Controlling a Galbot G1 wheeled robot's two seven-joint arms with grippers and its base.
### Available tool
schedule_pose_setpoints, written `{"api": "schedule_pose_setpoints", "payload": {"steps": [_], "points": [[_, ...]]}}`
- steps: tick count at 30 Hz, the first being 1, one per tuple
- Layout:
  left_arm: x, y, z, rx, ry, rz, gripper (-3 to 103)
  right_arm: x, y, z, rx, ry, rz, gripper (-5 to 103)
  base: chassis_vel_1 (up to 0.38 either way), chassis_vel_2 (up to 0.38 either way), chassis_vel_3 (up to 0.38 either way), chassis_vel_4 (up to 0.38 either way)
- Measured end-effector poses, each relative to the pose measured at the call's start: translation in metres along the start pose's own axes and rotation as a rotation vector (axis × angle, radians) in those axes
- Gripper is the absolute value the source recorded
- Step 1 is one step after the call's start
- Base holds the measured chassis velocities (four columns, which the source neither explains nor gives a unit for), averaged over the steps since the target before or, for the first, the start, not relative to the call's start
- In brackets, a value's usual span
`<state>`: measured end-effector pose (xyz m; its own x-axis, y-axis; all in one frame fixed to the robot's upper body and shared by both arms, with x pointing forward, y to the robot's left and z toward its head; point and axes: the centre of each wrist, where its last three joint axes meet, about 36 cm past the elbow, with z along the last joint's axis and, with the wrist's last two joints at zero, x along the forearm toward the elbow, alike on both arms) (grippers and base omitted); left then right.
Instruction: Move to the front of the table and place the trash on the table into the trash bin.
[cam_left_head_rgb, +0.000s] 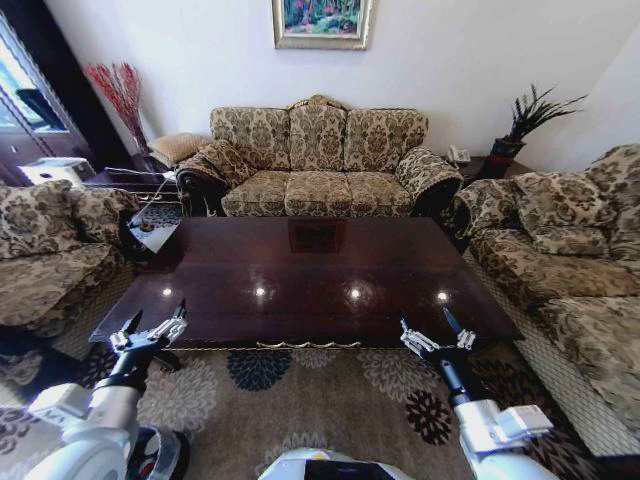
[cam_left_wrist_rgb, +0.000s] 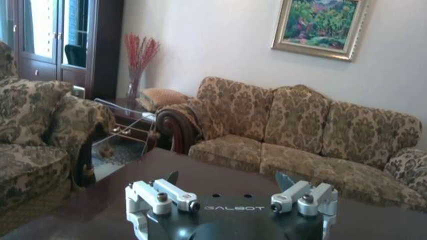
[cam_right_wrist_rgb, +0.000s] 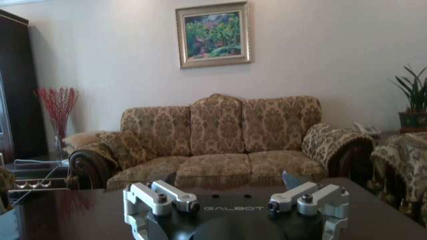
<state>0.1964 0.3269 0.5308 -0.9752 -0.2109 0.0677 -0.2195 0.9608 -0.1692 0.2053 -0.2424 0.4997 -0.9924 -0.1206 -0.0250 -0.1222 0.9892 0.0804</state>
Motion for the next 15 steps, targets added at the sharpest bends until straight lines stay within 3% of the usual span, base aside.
{"api": "schedule_pose_setpoints", "payload": {"steps": [15], "points": [[-0.0002,0.0004,0.0004,0.0,-0.003,-0.001,99,-0.0002,-0.0004,0.0002,0.001,-0.002,0.0,100,0.0,0.0,0.0,0.0]]}}
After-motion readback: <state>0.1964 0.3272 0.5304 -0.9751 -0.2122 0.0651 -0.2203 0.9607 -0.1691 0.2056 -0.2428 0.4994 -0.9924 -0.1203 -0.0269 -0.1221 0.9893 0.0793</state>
